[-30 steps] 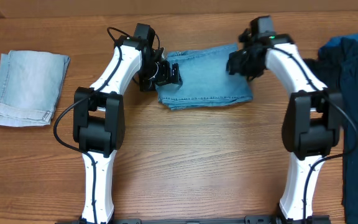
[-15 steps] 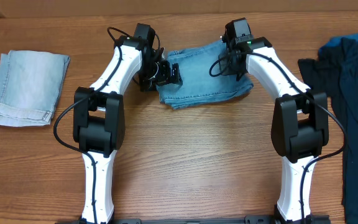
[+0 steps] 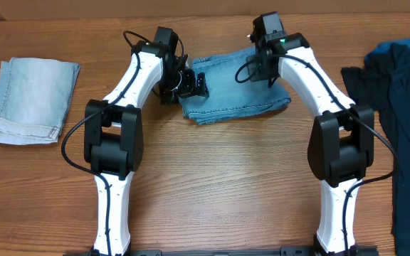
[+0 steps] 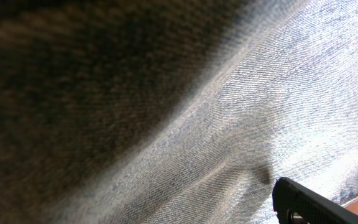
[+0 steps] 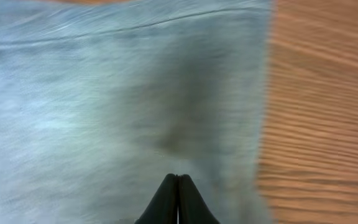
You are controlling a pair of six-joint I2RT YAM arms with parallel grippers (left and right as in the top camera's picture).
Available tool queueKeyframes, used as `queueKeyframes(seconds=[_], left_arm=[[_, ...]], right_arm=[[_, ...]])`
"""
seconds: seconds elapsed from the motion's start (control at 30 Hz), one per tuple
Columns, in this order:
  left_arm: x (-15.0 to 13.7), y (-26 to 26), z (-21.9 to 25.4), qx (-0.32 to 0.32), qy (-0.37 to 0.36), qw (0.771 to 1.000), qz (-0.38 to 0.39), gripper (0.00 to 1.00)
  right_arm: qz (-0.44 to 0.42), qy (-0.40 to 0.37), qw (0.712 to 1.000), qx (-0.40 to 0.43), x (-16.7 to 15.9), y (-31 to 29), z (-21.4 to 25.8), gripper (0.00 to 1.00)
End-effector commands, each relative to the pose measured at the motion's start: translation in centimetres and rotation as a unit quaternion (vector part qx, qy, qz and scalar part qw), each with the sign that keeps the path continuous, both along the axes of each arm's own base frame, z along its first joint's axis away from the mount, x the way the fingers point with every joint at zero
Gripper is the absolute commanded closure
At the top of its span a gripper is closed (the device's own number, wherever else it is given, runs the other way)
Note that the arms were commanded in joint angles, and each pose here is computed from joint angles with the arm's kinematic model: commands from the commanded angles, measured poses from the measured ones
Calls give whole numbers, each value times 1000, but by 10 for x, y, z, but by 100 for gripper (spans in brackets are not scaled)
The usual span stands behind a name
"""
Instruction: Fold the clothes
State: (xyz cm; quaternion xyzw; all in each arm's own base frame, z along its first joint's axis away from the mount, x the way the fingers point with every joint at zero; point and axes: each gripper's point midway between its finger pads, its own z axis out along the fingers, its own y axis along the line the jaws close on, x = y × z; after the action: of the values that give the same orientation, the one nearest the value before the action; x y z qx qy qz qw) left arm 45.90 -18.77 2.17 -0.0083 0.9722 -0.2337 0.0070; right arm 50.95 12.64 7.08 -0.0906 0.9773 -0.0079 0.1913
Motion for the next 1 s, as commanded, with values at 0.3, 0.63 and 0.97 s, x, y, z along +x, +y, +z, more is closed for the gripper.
queueKeyframes(seconds=[0.3, 0.63, 0.97], left_arm=[[-18, -6, -34, 19, 33, 999, -21, 0], [-29, -10, -50, 77, 42, 996, -4, 0], [-30, -75, -40, -22, 14, 999, -40, 14]], right_arm=[[31, 106, 992, 63, -28, 30, -76, 96], [33, 127, 989, 68, -35, 29, -85, 96], [47, 129, 988, 73, -36, 32, -85, 96]])
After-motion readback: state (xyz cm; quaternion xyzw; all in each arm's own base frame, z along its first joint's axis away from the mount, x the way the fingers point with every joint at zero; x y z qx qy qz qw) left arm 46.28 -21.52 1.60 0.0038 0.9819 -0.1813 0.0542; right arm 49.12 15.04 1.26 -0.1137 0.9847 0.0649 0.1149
